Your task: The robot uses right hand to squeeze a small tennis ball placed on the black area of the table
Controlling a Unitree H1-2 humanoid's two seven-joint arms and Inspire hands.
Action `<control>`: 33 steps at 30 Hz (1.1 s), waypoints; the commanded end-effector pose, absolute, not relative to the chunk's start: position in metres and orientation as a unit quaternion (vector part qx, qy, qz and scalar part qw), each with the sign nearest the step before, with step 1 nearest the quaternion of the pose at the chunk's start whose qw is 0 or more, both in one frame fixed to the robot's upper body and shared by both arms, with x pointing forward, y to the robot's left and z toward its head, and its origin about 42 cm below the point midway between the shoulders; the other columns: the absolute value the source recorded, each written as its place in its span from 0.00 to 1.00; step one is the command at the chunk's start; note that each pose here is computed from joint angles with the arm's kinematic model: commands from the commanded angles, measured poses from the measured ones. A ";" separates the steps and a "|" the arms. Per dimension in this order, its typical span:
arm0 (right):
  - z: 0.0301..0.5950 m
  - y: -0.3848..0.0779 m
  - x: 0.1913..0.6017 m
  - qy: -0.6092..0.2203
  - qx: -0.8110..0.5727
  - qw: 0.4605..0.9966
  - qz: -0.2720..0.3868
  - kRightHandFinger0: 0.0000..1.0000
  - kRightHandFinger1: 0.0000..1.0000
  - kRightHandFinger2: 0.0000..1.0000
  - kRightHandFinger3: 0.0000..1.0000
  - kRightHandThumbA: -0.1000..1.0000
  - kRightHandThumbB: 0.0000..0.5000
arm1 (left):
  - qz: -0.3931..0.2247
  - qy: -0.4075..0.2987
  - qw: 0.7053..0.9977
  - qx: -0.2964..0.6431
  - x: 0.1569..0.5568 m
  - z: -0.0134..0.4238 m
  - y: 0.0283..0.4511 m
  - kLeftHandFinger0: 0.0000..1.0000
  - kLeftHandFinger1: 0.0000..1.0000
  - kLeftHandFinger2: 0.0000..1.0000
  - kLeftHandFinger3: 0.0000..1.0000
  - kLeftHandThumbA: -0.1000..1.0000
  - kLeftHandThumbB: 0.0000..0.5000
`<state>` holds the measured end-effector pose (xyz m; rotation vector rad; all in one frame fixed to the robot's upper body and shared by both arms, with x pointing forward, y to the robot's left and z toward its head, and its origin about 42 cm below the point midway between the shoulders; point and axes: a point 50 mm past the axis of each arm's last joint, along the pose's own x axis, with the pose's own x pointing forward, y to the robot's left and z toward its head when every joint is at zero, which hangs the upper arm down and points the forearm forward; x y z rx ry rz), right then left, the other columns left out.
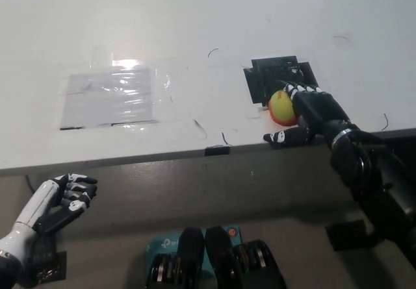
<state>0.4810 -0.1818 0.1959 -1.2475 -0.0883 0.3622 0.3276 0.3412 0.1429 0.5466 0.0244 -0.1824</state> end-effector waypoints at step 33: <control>0.255 -0.322 0.348 -0.183 -0.323 0.927 -0.063 0.59 0.72 1.00 1.00 0.14 0.34 | -0.074 0.006 0.959 0.274 0.324 0.148 0.350 0.43 0.49 0.59 0.67 0.71 0.04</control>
